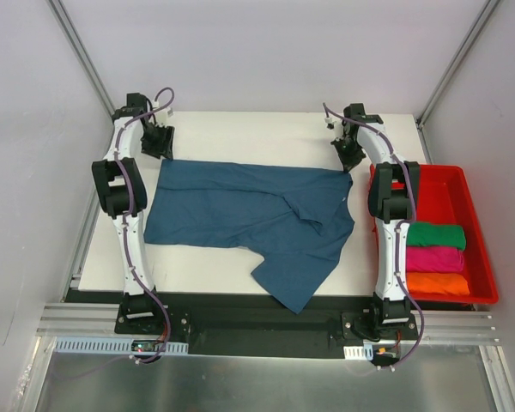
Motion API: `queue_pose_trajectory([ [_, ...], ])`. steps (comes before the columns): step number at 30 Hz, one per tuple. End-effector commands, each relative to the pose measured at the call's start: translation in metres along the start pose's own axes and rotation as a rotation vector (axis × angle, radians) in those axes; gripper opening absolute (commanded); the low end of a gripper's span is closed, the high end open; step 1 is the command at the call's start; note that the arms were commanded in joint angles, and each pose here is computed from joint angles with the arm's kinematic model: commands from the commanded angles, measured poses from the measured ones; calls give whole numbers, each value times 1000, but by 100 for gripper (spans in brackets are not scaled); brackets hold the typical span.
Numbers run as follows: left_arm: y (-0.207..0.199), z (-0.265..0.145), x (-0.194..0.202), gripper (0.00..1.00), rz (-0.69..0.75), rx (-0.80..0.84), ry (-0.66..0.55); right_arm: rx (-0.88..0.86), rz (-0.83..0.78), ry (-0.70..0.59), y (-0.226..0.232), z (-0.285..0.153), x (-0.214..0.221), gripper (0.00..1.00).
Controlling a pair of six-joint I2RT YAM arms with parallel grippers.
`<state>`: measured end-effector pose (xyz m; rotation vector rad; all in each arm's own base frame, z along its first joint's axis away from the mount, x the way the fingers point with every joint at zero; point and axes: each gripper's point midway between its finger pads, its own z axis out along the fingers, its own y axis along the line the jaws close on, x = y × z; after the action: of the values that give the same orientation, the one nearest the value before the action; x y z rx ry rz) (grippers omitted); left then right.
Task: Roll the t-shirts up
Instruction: Fold the T-shirt at the center of the board.
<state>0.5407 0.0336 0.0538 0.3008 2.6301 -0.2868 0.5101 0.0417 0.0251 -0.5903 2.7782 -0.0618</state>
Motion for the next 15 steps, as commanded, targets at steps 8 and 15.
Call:
queue_pose_trajectory([
  [8,3,14,20,46,-4,26,74,-6,22,-1,6,-16,2,1],
  [15,7,20,22,34,-15,17,99,-3,11,8,7,-15,5,1],
])
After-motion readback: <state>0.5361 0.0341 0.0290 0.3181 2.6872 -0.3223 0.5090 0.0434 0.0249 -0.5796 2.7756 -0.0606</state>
